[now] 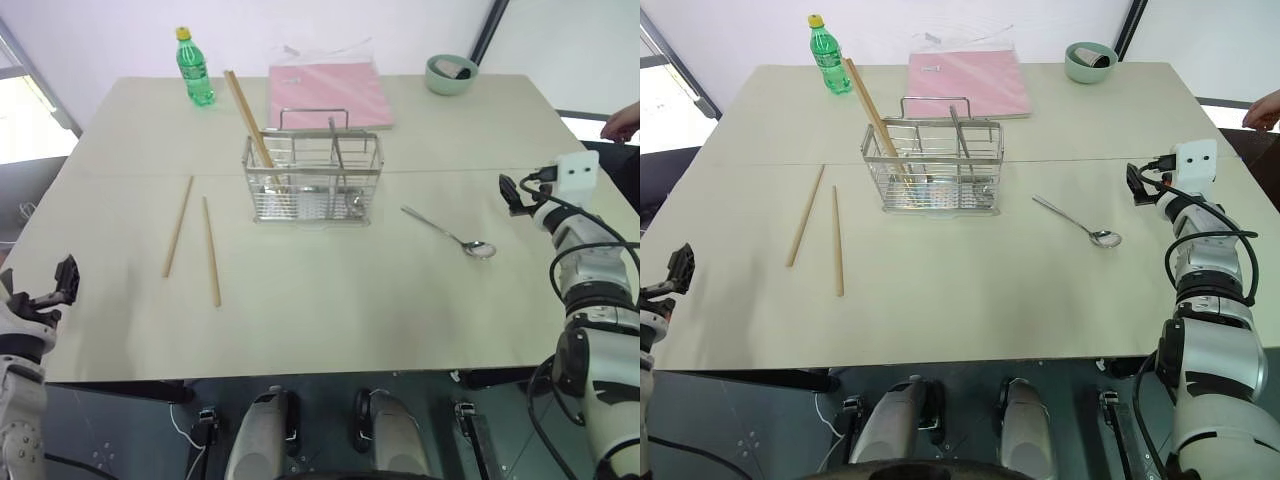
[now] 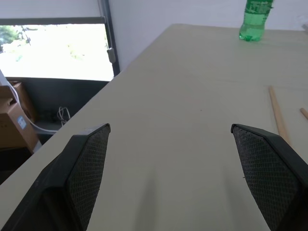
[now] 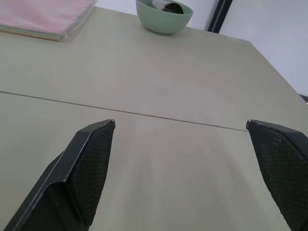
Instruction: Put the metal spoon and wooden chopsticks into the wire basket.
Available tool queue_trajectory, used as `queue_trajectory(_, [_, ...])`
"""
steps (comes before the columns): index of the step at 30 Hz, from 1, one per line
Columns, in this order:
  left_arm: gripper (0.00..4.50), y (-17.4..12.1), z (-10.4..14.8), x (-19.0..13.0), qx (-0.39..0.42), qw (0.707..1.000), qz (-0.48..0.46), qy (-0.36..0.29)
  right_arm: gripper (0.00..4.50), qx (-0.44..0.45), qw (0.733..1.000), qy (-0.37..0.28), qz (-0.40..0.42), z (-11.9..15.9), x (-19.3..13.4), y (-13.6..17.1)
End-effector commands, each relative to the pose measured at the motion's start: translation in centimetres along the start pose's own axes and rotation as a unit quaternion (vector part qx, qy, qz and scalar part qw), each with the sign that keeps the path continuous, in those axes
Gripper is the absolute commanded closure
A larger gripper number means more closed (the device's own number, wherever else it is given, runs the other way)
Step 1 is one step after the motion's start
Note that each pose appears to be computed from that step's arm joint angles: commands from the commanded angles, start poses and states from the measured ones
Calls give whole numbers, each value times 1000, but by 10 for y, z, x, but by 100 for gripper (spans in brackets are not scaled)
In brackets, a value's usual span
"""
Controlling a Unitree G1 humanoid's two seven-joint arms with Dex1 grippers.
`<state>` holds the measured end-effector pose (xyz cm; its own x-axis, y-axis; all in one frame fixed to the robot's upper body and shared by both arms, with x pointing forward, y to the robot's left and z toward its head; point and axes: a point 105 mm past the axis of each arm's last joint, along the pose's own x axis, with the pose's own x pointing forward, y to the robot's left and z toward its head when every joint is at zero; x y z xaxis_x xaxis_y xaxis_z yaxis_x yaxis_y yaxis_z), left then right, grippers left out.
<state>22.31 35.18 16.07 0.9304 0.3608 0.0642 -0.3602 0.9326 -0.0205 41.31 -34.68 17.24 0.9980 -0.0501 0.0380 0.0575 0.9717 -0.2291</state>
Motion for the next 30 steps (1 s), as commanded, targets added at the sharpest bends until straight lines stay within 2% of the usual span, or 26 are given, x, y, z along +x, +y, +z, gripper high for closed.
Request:
queue_trajectory(1, [28,-3,13,1,26,999,-5,-22,0,-5,999,-31,-9,20,2,-7])
queue_trajectory(14, [28,-8,17,7,29,999,-19,-23,0,-6,999,-35,-14,22,1,-10])
queue_trajectory(21, [28,-18,30,12,31,997,-55,-34,0,-11,999,-40,-8,30,2,-11])
queue_trajectory(24, [28,-33,30,13,18,995,-99,-20,0,-24,999,-44,12,38,3,-10])
queue_trajectory(26, [28,-55,30,11,13,988,-155,-8,0,-31,998,-46,36,47,4,-8])
queue_trajectory(28, [28,-86,30,6,12,970,-241,13,0,-40,996,-47,69,57,5,-4])
queue_trajectory(30, [28,-120,28,-5,4,941,-335,41,0,-54,991,-40,119,64,5,4])
